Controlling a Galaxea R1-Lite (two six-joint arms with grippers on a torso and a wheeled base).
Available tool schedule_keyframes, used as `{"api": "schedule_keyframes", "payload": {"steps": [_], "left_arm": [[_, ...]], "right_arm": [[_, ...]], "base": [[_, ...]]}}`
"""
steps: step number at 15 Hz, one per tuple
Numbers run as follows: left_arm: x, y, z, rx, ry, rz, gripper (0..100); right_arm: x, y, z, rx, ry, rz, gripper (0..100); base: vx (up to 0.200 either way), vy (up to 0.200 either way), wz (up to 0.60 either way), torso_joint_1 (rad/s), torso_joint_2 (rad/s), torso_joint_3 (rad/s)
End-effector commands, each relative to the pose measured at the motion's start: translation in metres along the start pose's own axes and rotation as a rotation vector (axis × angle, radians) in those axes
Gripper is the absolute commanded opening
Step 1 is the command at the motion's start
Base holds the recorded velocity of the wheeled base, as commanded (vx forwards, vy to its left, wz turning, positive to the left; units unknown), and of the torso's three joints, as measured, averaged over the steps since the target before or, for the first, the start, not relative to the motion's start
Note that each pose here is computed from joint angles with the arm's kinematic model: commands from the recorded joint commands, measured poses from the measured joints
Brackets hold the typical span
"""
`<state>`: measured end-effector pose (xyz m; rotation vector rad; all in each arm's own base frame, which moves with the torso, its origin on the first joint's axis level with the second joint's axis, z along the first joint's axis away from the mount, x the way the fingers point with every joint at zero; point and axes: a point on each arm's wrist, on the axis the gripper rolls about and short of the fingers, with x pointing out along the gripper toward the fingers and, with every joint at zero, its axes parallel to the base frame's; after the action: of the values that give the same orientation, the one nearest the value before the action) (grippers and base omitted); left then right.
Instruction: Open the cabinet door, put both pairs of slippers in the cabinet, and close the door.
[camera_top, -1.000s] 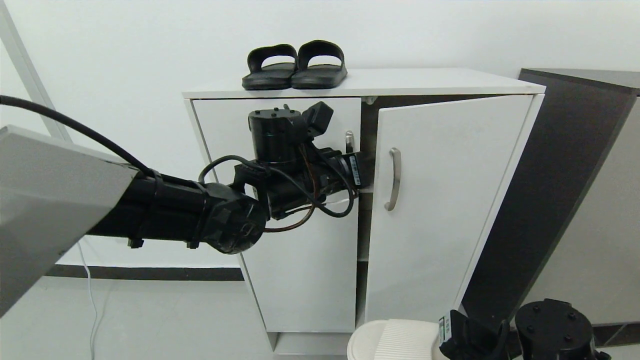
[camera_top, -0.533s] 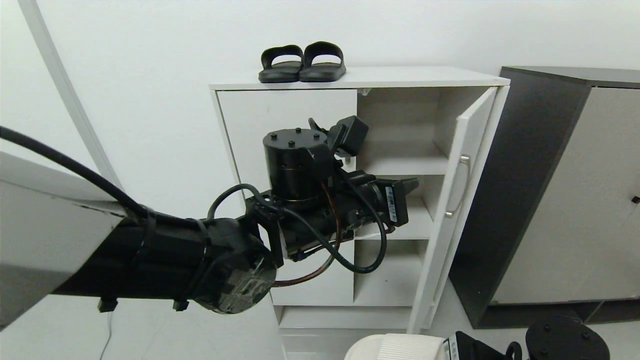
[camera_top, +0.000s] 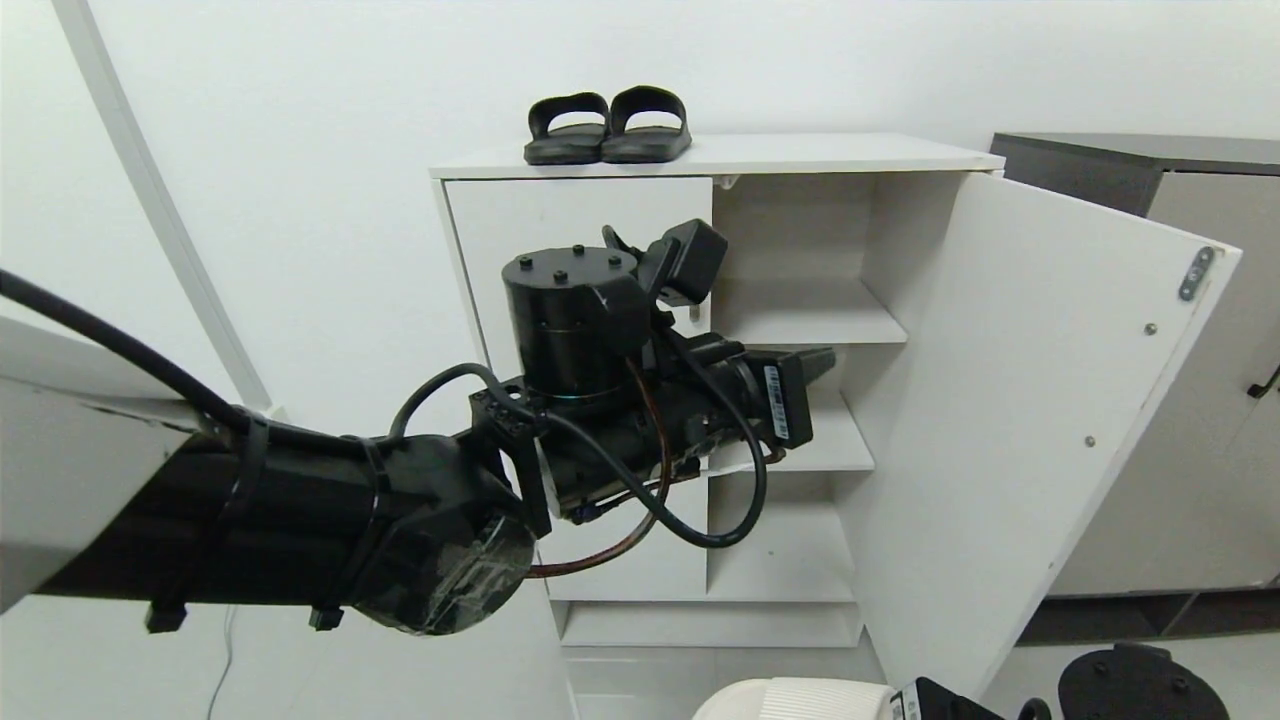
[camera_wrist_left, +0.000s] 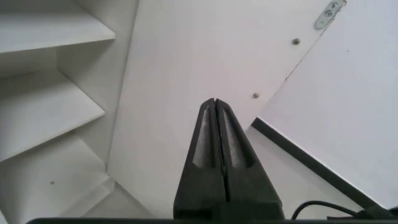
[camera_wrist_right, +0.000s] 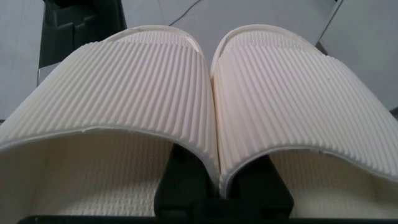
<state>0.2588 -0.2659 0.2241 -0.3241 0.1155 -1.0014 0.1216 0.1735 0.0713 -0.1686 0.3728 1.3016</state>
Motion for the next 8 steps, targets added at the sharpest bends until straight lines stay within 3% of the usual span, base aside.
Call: {"api": "schedule_keyframes", "payload": {"steps": [1, 5, 8], "left_arm": [[-0.003, 0.0, 0.004, 0.002, -0.015, 0.013, 0], [-0.021, 0.006, 0.027, 0.013, -0.103, 0.126, 0], [-0.077, 0.023, 0.051, 0.062, -0.156, 0.268, 0]], "right_arm": [[0.001, -0.001, 0.0, 0.0, 0.001, -0.001, 0], [0.002, -0.012, 0.002, 0.016, -0.011, -0.067, 0], [0.024, -0.049, 0.016, 0.063, -0.06, -0.347, 0]], "base": [[0.0, 0.0, 0.0, 0.0, 0.0, 0.0], [0.0, 0.0, 0.0, 0.0, 0.0, 0.0], [0.0, 0.0, 0.0, 0.0, 0.0, 0.0]]}}
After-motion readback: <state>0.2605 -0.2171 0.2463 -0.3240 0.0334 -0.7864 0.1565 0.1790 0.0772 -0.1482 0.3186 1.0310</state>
